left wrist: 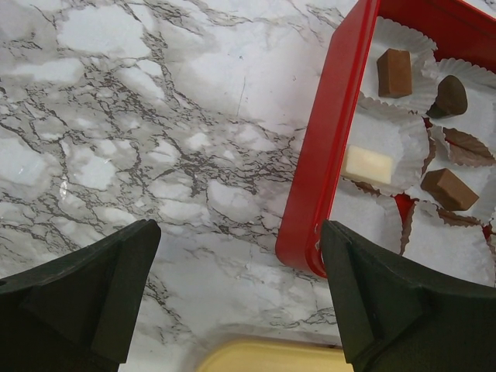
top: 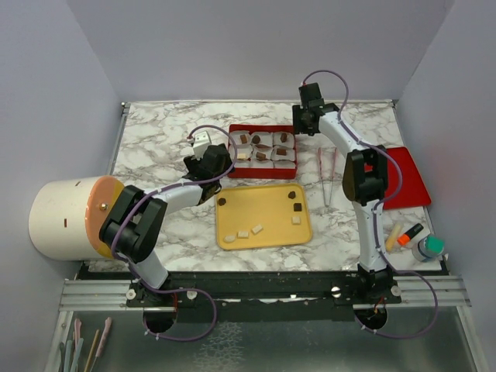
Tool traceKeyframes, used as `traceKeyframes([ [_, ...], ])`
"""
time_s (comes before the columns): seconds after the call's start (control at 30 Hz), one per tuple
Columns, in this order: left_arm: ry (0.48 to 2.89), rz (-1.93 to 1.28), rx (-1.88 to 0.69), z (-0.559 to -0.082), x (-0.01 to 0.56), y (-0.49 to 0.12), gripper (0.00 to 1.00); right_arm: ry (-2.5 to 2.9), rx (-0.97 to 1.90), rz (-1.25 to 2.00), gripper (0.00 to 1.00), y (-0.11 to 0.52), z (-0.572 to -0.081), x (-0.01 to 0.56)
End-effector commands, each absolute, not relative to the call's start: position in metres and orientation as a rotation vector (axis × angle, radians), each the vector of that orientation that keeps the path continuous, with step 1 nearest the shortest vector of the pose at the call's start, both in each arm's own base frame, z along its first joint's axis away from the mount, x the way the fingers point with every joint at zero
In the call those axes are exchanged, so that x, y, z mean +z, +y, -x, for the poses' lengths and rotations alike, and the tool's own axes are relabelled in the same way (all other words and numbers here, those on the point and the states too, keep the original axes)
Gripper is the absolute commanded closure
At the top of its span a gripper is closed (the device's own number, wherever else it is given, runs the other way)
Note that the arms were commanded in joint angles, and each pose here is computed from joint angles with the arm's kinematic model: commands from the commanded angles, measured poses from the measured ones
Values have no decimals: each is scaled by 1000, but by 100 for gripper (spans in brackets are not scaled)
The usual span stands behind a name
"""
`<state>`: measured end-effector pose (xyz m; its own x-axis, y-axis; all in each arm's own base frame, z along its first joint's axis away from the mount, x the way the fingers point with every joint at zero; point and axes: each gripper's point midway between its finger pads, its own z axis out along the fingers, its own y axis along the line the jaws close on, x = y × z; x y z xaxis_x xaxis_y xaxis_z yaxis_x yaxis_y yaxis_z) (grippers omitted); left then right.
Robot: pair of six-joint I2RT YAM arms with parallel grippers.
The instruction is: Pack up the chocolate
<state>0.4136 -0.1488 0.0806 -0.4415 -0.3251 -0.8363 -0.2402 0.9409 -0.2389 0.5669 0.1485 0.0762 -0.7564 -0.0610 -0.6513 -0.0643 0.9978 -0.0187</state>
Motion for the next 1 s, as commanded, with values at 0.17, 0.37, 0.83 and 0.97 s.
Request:
traceKeyframes([
  [0.17,2064,414,-115,-408,77,-148,6,2456,64,137,45,162,-574,69],
  [0.37,2074,424,-138,-405,75,-150,6,2452,94,146,45,168,-579,68],
  [0.83,2017,448,-158,-404,99,-146,6,2371,70,118,45,164,-590,95],
  [0.97,1948,439,-153,-410,129,-142,4,2303,8,79,45,153,-594,129],
])
